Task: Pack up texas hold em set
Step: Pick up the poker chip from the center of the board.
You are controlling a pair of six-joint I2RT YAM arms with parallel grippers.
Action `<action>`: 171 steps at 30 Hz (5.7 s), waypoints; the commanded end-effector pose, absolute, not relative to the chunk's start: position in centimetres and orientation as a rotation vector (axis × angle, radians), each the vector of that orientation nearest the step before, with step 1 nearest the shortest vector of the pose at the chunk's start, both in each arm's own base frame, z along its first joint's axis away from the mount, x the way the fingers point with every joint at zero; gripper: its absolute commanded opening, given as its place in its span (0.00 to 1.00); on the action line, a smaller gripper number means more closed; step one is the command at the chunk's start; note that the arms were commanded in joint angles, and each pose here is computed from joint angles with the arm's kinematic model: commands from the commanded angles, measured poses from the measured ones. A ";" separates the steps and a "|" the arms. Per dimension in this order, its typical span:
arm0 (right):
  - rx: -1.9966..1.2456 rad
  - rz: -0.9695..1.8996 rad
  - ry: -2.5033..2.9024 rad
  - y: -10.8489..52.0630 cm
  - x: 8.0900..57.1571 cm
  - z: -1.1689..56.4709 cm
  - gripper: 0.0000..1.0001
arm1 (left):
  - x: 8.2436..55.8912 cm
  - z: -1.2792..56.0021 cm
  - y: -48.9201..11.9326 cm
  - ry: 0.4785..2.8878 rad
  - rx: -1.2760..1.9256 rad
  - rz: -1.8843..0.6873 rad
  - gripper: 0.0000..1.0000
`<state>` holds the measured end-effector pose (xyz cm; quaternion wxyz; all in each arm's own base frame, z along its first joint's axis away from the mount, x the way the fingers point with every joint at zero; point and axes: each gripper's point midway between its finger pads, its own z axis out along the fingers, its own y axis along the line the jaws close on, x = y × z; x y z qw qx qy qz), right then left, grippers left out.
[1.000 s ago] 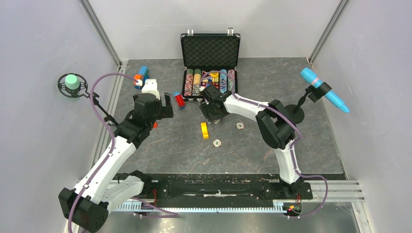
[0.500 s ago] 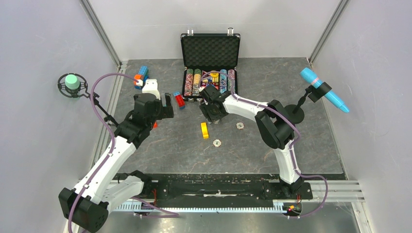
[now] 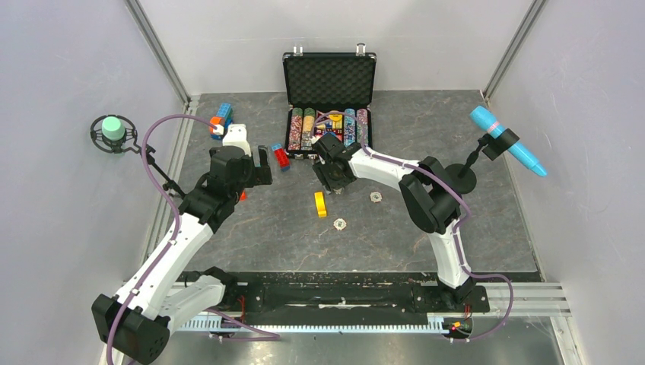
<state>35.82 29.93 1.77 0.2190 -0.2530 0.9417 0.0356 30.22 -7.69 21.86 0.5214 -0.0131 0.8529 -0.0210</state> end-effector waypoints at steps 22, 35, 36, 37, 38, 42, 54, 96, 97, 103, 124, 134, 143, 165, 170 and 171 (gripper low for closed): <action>-0.661 0.041 2.702 26.6 35.4 -1.1 0.52 | 30.8 22.4 -7.7 2.011 0.006 -0.036 1.00; -0.726 -0.011 2.727 25.8 34.2 -1.0 0.57 | 30.8 22.3 -7.8 2.013 0.010 -0.040 1.00; -0.724 -0.010 2.728 25.8 34.2 -1.0 0.57 | 30.8 22.4 -7.8 2.012 0.008 -0.040 1.00; -0.726 -0.008 2.728 25.9 34.2 -1.0 0.56 | 30.8 22.4 -7.8 2.012 0.010 -0.040 1.00; -0.726 -0.006 2.728 25.9 34.2 -1.0 0.56 | 30.8 22.4 -7.8 2.013 0.009 -0.040 1.00; -0.736 0.003 2.727 26.1 33.9 -0.8 0.56 | 30.8 22.4 -7.8 2.012 0.008 -0.043 1.00; -0.747 0.010 2.731 26.3 33.5 -0.8 0.62 | 30.9 22.4 -7.9 2.012 0.010 -0.046 1.00; -0.765 0.063 2.551 27.8 36.5 4.6 0.00 | 30.6 23.3 -9.6 2.016 -0.036 -0.186 1.00; -0.763 0.067 2.548 27.8 36.5 4.8 0.00 | 30.5 23.3 -9.8 2.017 -0.044 -0.203 1.00; -0.769 0.083 2.533 27.5 36.3 5.5 0.00 | 30.4 23.0 -10.7 2.028 -0.085 -0.278 1.00; -0.762 0.177 2.485 28.2 36.6 5.7 0.00 | 30.8 22.1 -11.7 2.053 -0.111 -0.331 1.00; -0.886 0.230 2.472 27.3 34.1 8.0 0.00 | 31.0 20.6 -15.8 2.097 -0.236 -0.625 0.96; -0.983 0.287 2.366 25.3 30.7 12.2 0.00 | 30.7 18.5 -21.6 2.142 -0.278 -1.037 0.92; -1.218 0.537 2.194 26.3 26.4 19.1 0.00 | 28.6 20.5 -28.1 2.005 -0.142 -1.621 0.80; -1.213 0.535 2.181 26.4 26.6 19.6 0.00 | 28.0 20.5 -29.0 1.955 -0.133 -1.749 0.76; -1.211 0.535 2.177 26.5 26.6 19.8 0.00 | 27.9 20.5 -29.0 1.947 -0.138 -1.774 0.75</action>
